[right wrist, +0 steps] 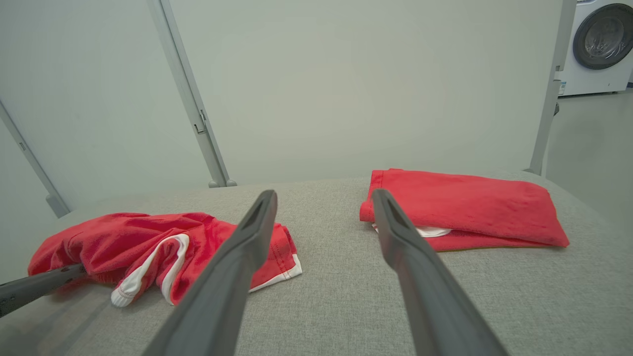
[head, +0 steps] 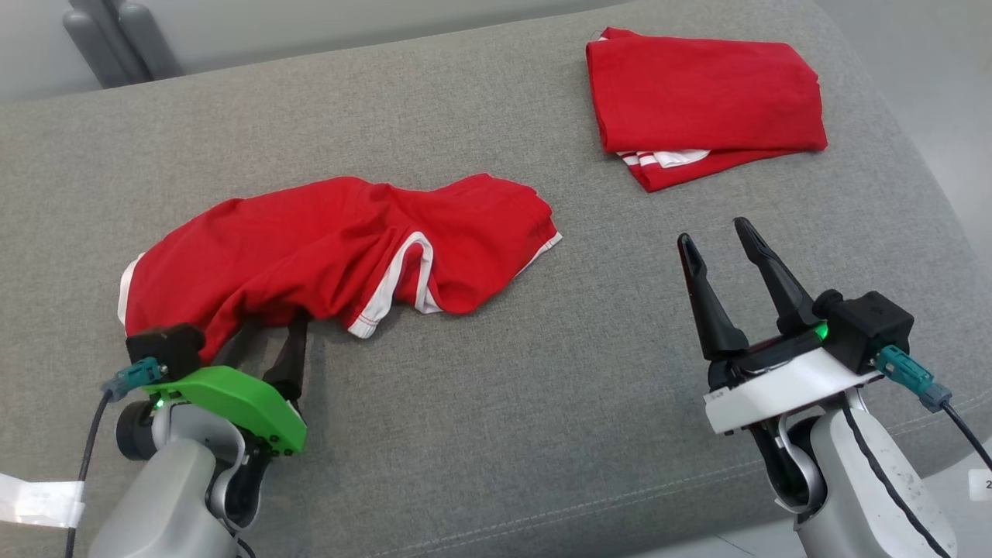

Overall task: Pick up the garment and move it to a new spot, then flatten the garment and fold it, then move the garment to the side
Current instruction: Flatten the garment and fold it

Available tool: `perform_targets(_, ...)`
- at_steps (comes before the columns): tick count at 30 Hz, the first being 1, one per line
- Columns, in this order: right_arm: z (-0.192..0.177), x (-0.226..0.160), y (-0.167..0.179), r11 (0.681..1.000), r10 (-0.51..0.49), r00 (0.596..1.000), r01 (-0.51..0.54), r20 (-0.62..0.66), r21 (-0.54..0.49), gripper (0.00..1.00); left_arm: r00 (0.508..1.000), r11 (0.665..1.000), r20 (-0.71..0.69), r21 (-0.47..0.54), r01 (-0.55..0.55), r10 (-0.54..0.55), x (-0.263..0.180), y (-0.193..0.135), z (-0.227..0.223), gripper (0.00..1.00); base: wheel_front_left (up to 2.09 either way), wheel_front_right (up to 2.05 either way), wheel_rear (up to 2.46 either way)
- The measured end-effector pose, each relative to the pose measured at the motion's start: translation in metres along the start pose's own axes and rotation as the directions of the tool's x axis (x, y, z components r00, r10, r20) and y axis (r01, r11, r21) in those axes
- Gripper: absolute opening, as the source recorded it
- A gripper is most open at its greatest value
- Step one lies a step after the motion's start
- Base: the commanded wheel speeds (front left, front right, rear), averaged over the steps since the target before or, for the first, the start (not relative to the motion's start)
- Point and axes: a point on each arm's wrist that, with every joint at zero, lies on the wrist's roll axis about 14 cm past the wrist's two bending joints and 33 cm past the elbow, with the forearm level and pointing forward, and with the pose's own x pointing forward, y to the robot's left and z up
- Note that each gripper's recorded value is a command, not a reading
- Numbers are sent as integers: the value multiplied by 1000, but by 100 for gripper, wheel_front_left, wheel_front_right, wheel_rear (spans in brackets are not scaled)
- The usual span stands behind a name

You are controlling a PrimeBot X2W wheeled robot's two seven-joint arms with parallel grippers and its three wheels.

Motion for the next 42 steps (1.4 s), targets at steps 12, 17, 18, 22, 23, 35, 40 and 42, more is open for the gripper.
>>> perform_targets(12,-3,4,1,1000,5,1000,-5,-6,0,100,996,995,-25,-48,86,-87,10,-32,-7,100,0,0,0)
perform_targets(17,-3,6,1,1000,6,1000,-6,-5,-2,100,1000,998,-7,-61,-24,24,10,8,3,100,0,0,0)
perform_targets(18,-3,6,1,1000,5,1000,-5,-6,-2,100,1000,997,-6,-64,-30,30,10,11,3,100,0,0,0)
perform_targets(22,-4,5,1,1000,4,1000,-4,-7,-1,100,1000,998,1,-66,-22,22,13,8,5,22,0,0,0)
perform_targets(23,-4,6,1,1000,4,1000,-4,-7,-1,100,1000,998,1,-64,-17,17,13,6,6,0,0,0,0)
perform_targets(35,-4,7,2,1000,7,1000,-7,-8,4,100,993,994,34,1,111,-111,11,-31,17,0,0,0,0)
perform_targets(40,-29,6,21,998,60,995,-58,-82,26,100,990,992,78,64,112,-117,6,-25,38,0,0,0,0)
perform_targets(42,-38,8,31,995,92,990,-89,-108,37,100,991,990,69,92,104,-110,2,-20,38,0,0,0,0)
